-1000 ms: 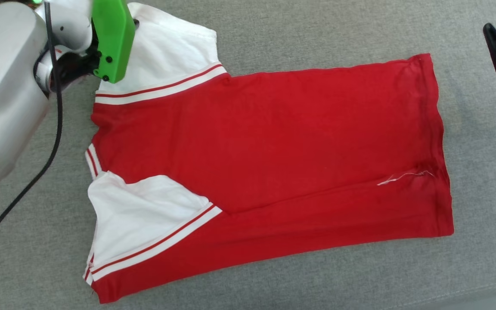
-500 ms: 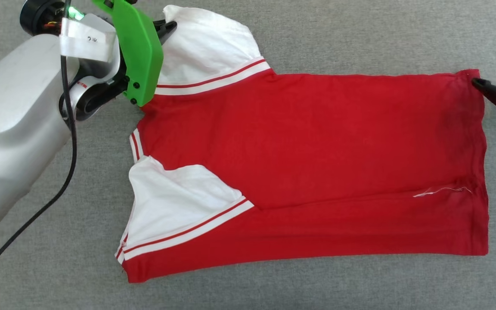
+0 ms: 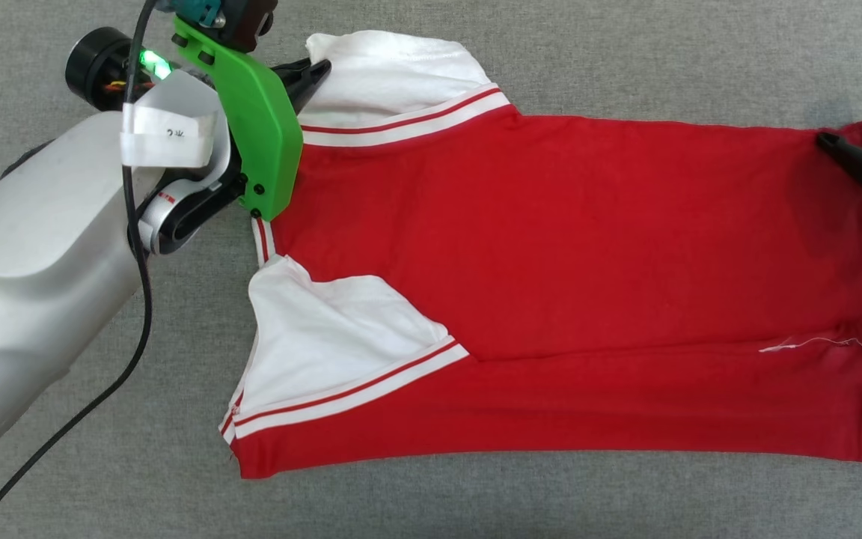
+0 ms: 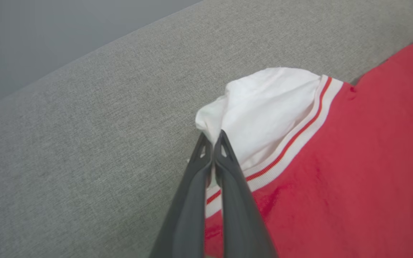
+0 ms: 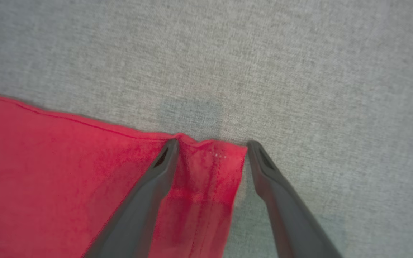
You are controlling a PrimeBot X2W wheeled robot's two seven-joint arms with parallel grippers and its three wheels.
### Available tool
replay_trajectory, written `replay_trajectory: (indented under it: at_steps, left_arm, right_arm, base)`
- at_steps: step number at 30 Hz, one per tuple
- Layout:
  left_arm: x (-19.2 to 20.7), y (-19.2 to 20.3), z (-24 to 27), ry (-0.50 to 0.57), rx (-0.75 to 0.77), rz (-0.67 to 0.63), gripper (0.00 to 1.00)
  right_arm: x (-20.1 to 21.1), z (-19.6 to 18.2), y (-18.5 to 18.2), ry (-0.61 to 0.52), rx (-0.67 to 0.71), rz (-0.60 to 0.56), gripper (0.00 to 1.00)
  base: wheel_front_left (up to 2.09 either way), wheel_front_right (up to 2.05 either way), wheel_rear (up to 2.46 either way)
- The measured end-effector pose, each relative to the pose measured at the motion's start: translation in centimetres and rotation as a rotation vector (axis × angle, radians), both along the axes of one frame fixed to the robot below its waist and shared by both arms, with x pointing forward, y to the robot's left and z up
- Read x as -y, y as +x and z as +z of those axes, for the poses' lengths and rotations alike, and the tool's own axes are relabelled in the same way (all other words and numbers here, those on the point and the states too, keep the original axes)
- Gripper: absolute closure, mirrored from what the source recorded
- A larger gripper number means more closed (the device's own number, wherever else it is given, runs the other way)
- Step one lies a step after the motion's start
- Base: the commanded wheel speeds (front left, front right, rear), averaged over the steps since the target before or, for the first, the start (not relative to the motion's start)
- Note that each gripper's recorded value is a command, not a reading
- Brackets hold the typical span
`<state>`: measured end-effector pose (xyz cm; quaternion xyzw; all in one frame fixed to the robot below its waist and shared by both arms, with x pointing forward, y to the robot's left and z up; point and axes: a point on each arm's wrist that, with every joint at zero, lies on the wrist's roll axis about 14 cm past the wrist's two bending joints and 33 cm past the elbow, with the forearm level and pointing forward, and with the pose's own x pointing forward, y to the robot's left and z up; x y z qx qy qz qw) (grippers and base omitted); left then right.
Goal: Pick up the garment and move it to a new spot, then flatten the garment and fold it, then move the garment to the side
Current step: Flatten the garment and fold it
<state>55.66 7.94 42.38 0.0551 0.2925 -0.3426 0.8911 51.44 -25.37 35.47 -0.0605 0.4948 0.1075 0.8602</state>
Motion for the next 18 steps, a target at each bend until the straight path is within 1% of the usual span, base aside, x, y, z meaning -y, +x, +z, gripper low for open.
replay_trajectory:
  at_steps: [1,2,6,9,14,18]
  left_arm:
    - [0.0,-0.1,0.0,-0.004,0.002,0.002,1.00]
    - [-0.1,-0.4,0.1,-0.010,0.008,0.008,1.00]
    - [-0.2,-0.8,0.7,-0.027,0.032,0.022,1.00]
    - [-0.4,-1.5,1.3,-0.041,0.049,0.036,1.00]
    - [-1.2,-3.7,1.6,-0.042,0.054,0.055,1.00]
    - [-1.5,-6.1,2.3,-0.067,0.063,0.074,1.00]
  right_arm:
    - [0.1,0.0,0.0,-0.004,0.003,0.003,0.91]
    - [-0.1,0.5,0.1,0.016,0.029,-0.003,1.00]
    - [-0.7,1.8,0.4,0.075,0.105,-0.021,1.00]
    - [-0.9,2.9,0.1,0.091,0.170,-0.015,1.00]
    - [-1.1,4.7,-1.4,0.105,0.265,0.016,1.00]
    - [-1.2,6.8,-2.8,0.125,0.356,0.031,1.00]
  base:
    - [0.00,0.00,0.00]
    - [0.00,0.00,0.00]
    - [0.00,0.00,0.00]
    - [0.00,0.00,0.00]
    - [0.00,0.00,0.00]
    - [0.00,0.00,0.00]
